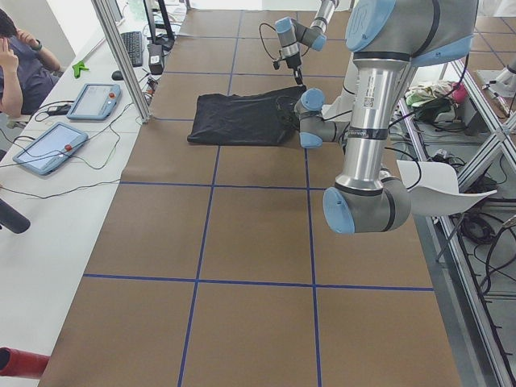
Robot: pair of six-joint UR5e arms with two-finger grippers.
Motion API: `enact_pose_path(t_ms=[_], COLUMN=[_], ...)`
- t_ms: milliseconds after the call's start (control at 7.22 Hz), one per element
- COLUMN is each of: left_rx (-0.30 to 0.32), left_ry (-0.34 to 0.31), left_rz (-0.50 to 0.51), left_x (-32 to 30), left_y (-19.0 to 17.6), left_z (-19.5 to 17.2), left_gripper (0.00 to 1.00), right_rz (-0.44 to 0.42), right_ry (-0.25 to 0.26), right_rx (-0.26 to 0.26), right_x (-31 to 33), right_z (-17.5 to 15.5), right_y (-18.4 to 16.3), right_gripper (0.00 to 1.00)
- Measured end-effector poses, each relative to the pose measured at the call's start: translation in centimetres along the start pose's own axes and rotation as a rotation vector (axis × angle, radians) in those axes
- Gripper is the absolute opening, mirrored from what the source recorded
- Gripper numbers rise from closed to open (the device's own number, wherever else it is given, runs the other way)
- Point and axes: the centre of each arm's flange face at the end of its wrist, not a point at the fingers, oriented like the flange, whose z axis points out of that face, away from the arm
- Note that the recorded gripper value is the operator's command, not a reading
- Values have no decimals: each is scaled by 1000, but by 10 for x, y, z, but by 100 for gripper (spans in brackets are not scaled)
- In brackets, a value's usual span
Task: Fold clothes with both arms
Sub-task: 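Lift the near end with both grippers and carry it away from the robot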
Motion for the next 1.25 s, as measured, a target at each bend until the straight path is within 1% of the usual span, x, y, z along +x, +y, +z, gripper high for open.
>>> enact_pose_path(t_ms=[138, 277, 415, 554, 831, 969, 1246], left_rx=[-17, -45, -65, -62, 4, 42, 131], left_ry=[1, 15, 38, 63, 116, 130, 132], left_rz=[1, 3, 5, 6, 6, 3, -13], left_x=[2, 9, 19, 31, 60, 77, 118], left_y=[5, 11, 16, 13, -22, -48, -112], left_z=[-4, -14, -25, -32, -40, -34, -2], left_gripper=[0, 0, 0, 0, 0, 0, 0], right_rz=[-3, -2, 10, 29, 60, 70, 85], right_ry=[-3, -10, -28, -55, -109, -130, -158], right_rx=[-9, -7, 9, 21, 50, 79, 139], right_x=[-1, -3, -2, 1, -2, -11, -37], right_z=[0, -6, -26, -55, -108, -128, -159], right_y=[2, -1, -15, -35, -77, -98, -142], right_gripper=[0, 0, 0, 0, 0, 0, 0])
